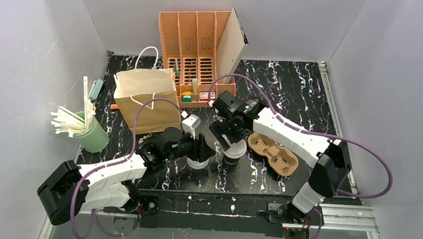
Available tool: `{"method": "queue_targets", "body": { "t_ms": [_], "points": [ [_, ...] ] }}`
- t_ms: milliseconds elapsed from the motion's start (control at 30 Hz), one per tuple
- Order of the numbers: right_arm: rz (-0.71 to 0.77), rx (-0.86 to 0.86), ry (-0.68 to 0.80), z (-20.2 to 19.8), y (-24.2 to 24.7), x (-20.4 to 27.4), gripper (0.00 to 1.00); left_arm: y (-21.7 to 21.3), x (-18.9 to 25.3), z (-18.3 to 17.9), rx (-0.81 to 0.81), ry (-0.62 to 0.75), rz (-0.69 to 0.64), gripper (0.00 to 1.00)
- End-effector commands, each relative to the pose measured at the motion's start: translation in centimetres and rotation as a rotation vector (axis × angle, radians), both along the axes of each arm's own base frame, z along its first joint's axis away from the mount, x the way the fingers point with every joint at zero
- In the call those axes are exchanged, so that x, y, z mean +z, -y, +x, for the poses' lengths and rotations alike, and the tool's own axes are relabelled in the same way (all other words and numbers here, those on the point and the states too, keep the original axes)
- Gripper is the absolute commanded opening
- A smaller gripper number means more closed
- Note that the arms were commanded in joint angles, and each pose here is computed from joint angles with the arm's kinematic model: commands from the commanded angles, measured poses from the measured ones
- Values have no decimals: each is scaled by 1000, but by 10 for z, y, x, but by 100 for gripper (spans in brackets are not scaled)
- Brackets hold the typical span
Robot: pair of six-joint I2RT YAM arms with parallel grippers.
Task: Pack the takeout coffee
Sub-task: Close the cup lid on the coffee cup.
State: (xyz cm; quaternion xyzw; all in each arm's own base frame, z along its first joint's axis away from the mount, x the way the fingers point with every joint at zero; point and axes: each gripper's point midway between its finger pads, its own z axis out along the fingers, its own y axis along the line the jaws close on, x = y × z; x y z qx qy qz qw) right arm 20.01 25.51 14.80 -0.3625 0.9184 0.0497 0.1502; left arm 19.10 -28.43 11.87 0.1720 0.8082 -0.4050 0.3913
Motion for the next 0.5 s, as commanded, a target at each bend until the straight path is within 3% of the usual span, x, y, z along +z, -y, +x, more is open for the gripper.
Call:
{"method": "queue_targets", "body": {
  "t_ms": [0, 467],
  "points": [
    [-14, 10, -3, -2, 2, -3, 81, 2, 7, 2, -5, 24, -11, 49],
    [-6, 6, 21, 3, 0, -3, 84, 1, 9, 3, 0, 34, -10, 49]
  ]
}}
